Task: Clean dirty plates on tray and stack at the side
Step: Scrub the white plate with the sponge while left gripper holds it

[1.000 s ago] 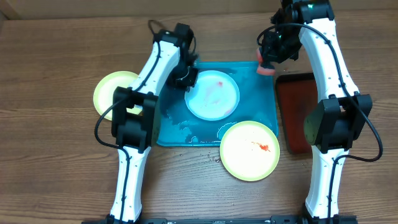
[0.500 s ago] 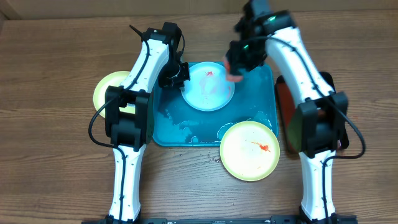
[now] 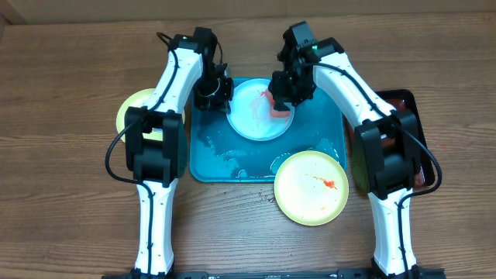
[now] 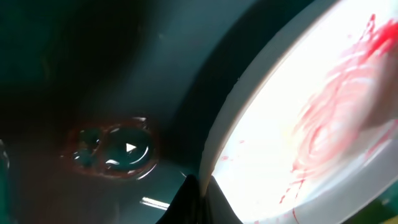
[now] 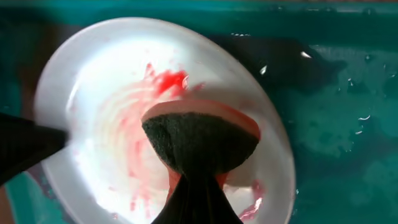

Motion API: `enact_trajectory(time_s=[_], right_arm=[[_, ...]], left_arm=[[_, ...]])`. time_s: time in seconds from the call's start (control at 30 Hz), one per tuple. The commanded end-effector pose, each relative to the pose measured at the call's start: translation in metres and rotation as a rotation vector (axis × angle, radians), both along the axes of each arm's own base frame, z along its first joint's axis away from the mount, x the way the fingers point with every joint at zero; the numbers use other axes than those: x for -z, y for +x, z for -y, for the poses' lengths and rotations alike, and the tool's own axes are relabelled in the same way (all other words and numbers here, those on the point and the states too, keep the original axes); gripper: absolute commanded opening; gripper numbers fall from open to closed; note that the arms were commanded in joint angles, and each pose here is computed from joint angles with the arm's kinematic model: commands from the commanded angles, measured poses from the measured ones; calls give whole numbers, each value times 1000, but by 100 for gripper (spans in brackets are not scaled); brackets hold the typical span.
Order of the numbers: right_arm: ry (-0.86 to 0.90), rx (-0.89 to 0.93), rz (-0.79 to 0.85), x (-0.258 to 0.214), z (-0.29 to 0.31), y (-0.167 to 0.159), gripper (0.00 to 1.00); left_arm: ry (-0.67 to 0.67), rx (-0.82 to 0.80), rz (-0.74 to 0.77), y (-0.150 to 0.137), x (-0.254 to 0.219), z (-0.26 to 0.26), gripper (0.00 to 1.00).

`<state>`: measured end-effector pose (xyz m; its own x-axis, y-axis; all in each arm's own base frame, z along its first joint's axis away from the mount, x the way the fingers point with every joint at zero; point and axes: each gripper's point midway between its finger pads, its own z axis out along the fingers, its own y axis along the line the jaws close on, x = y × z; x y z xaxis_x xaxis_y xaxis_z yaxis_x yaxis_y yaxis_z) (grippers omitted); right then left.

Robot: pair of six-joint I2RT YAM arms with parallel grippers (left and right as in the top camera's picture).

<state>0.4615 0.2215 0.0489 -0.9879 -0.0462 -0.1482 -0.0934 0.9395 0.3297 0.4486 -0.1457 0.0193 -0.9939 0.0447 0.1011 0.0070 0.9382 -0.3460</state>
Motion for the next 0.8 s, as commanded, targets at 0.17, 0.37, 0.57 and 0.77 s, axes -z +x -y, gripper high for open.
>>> enact_trajectory(time_s=[0.17,0.37,0.57,0.77], right_arm=[[-10,-7,48,8,-2,6,4],[-3,-42,64,23,-19,0,4],[-4,-71,55,39,-32,-8,4],[113,-137,-2,39,-59,-25,4]], left_arm=[[-63,110,17,-3,5,3,4],[-67,115,19,-3,4,3,4],[-94,117,22,-3,3,7,4],[-115,115,28,-1,1,11,4]])
